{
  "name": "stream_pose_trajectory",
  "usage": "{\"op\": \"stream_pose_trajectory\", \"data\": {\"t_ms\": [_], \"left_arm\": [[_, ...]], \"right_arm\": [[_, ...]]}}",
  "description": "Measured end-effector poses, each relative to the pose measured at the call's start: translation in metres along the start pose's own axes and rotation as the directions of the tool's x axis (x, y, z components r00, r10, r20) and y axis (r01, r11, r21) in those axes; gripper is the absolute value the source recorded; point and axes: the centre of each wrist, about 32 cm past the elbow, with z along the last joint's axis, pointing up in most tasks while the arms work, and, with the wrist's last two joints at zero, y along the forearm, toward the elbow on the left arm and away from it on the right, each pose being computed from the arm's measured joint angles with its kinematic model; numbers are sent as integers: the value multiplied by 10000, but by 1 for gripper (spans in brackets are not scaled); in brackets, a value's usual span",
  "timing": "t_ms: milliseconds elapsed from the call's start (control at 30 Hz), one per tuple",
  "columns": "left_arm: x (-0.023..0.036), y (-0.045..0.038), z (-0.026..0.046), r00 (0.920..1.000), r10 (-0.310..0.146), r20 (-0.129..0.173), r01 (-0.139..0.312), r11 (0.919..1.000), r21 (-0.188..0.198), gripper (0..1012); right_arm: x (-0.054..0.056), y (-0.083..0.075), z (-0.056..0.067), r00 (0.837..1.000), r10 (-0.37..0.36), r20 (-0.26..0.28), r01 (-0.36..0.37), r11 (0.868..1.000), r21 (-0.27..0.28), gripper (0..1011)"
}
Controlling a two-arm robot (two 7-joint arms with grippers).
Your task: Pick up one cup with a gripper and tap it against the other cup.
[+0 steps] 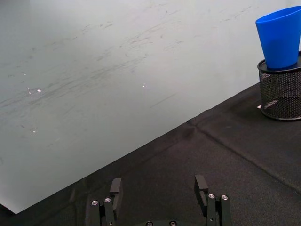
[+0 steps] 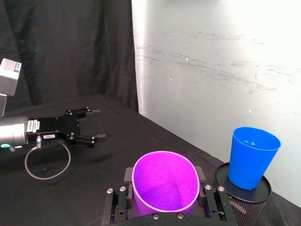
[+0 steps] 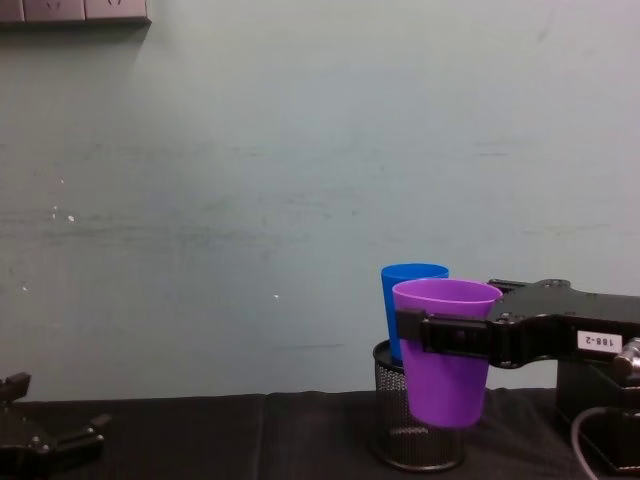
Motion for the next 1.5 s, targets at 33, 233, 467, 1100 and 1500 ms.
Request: {"op": "stream_pose_trajectory", "data": {"t_ms": [33,233,467,1100,1500], "left_arm": [[0,0,0,10000,1,0,-1,10000,0,1000],[0,0,0,10000,0,0,0,10000,0,1000],[0,0,0,10000,1,0,-1,10000,0,1000],[0,0,0,10000,1,0,-1,10000,0,1000],[0,0,0,10000,0,0,0,10000,0,1000]], "right_arm": [[0,0,0,10000,1,-2,-1,10000,1,739],[-1,1,-1,10000,7,-5,-7,10000,6,741],[0,2,-3,10000,5,-6,-5,10000,14,739],[-3,0,-12,10000,6,-6,-6,10000,23,739],[-3,1,-12,10000,13,-4,-13,10000,26,739]]}}
